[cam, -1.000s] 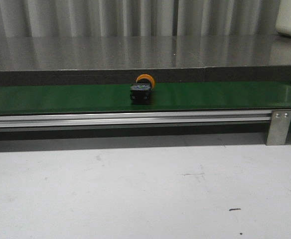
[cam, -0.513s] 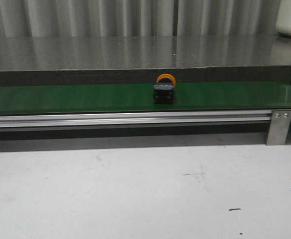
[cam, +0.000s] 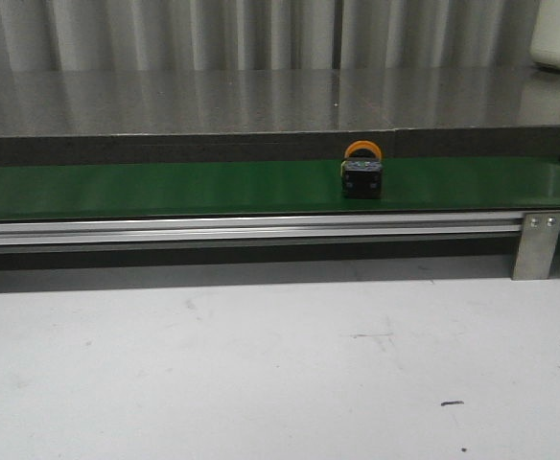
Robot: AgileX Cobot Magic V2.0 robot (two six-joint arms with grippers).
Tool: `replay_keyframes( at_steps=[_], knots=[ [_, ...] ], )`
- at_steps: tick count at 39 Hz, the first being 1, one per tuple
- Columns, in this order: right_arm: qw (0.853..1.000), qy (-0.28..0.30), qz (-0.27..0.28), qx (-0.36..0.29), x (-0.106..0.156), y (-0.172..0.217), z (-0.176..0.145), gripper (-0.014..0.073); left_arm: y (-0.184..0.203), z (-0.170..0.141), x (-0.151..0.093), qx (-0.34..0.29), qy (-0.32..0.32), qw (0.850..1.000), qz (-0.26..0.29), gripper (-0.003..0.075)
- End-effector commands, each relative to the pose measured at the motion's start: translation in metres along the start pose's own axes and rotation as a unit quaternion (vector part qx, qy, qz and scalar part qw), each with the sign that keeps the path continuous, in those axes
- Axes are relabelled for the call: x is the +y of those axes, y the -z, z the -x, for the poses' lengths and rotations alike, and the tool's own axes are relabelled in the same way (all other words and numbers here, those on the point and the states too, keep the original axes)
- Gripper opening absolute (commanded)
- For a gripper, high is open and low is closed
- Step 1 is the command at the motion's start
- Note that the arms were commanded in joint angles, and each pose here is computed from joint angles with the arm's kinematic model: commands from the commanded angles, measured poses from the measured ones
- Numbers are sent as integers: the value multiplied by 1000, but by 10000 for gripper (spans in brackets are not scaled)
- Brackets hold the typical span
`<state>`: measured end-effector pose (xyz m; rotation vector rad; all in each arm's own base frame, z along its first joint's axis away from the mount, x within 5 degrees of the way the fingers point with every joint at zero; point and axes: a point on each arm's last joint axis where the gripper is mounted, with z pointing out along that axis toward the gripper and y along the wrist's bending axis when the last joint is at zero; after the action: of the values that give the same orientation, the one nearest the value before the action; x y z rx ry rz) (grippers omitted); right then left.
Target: Move button from left to right
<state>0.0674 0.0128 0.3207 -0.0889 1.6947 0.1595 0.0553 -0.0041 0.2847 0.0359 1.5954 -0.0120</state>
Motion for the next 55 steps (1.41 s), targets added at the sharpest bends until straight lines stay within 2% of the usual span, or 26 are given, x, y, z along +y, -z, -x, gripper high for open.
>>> replay_keyframes(
  at_steps=[1,6,10,23,37,44,55],
  knots=[
    [999,0,-8,-47,-1,1,17,644,1,15,1,-46,8,999,4,-21],
    [999,-1,-9,-42,-1,-2,17,644,1,15,1,-46,8,999,4,-21],
    [1000,-15,-11,-9,-3,-19,19,644,1,15,1,-46,8,999,4,-21],
    [992,-39,-22,115,-12,-114,30,644,1,15,1,-46,8,999,4,-21],
    [973,-71,-18,217,-19,-222,34,644,1,15,1,-46,8,999,4,-21],
    [959,-120,-9,258,-20,-273,25,644,1,15,1,-46,8,999,4,-21],
    [945,-126,-15,303,-28,-333,-8,644,1,15,1,-46,8,999,4,-21]
  ],
)
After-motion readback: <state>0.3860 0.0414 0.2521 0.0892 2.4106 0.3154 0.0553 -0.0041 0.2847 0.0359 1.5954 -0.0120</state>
